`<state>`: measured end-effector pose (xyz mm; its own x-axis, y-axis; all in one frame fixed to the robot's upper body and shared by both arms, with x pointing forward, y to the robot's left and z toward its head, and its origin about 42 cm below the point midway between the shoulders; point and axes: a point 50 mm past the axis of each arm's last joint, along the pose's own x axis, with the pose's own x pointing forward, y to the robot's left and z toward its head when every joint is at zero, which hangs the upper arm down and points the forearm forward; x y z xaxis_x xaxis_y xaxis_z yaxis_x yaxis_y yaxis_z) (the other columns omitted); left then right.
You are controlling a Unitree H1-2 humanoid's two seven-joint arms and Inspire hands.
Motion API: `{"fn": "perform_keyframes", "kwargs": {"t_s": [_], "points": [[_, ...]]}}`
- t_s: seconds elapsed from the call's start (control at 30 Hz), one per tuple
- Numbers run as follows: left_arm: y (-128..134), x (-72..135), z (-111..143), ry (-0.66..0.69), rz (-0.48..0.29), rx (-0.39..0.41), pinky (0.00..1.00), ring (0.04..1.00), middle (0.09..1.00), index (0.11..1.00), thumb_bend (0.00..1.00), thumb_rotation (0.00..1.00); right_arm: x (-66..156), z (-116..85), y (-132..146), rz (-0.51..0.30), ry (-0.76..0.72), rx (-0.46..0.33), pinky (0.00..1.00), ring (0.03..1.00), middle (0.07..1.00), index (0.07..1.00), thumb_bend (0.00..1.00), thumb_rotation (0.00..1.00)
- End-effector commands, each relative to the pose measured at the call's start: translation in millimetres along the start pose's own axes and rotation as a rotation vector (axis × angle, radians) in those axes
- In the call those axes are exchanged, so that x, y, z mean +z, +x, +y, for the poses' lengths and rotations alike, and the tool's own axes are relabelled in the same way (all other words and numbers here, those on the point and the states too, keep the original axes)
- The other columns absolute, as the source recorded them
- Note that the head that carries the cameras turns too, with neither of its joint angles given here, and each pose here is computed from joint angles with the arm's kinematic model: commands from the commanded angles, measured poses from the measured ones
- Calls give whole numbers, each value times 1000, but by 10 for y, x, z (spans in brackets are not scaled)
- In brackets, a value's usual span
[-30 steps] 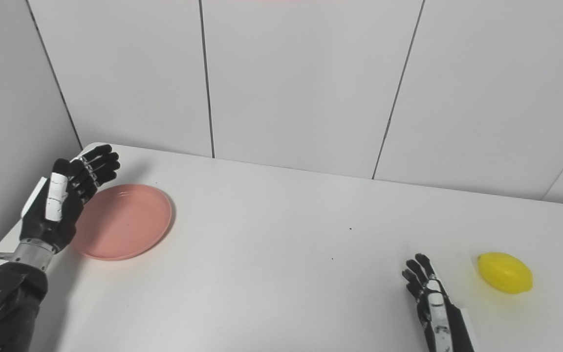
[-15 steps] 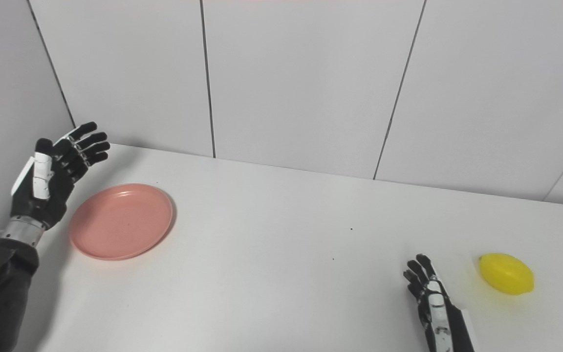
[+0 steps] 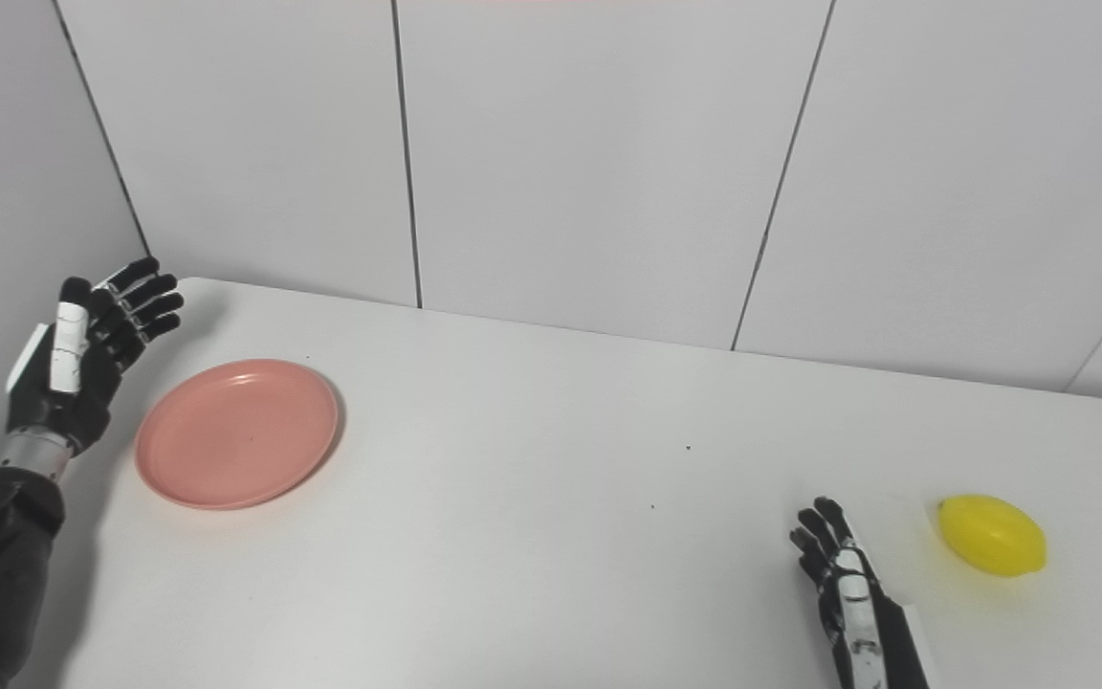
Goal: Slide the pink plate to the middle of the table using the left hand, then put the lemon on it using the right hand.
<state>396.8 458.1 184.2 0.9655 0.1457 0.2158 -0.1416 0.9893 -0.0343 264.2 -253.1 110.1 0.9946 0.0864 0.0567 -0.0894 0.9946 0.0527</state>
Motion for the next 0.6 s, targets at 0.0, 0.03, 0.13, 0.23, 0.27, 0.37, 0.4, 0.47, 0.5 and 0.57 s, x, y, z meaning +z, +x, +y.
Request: {"fn": "perform_keyframes", "kwargs": {"t_s": [0.0, 0.03, 0.13, 0.23, 0.27, 0.37, 0.4, 0.47, 0.5, 0.57], "points": [[219, 358, 124, 50, -132, -18, 774, 791, 795, 750, 1000, 881, -144, 72, -83, 71, 27, 5, 972, 919, 920, 927, 526, 1000], [228, 333, 153, 50, -127, -14, 763, 787, 795, 749, 1000, 877, -146, 73, -81, 71, 26, 4, 970, 917, 919, 926, 525, 1000], [247, 250, 230, 43, -125, 0, 736, 776, 787, 748, 1000, 865, -157, 70, -76, 71, 28, 7, 967, 914, 919, 927, 529, 1000], [245, 159, 312, 44, -126, 26, 718, 758, 763, 738, 1000, 848, -157, 74, -80, 70, 27, 6, 967, 916, 922, 931, 521, 1000], [241, 127, 341, 52, -124, 39, 711, 751, 755, 736, 1000, 845, -158, 75, -80, 71, 28, 4, 964, 913, 919, 929, 526, 1000], [223, 27, 421, 41, -106, 62, 688, 721, 722, 719, 1000, 834, -159, 79, -78, 70, 25, 5, 966, 913, 917, 927, 525, 1000], [220, 8, 434, 36, -102, 64, 691, 719, 719, 721, 1000, 832, -159, 80, -78, 69, 26, 6, 966, 913, 917, 927, 525, 1000], [203, -67, 463, 30, -68, 82, 713, 731, 728, 726, 997, 847, -153, 85, -78, 73, 26, 3, 966, 912, 917, 929, 524, 1000], [188, -110, 468, 30, -51, 88, 709, 736, 729, 730, 999, 846, -152, 86, -76, 74, 23, 2, 962, 911, 916, 929, 515, 1000], [163, -169, 461, 20, -35, 89, 706, 738, 729, 733, 1000, 845, -152, 86, -75, 76, 19, 2, 960, 910, 916, 928, 508, 1000]]}}
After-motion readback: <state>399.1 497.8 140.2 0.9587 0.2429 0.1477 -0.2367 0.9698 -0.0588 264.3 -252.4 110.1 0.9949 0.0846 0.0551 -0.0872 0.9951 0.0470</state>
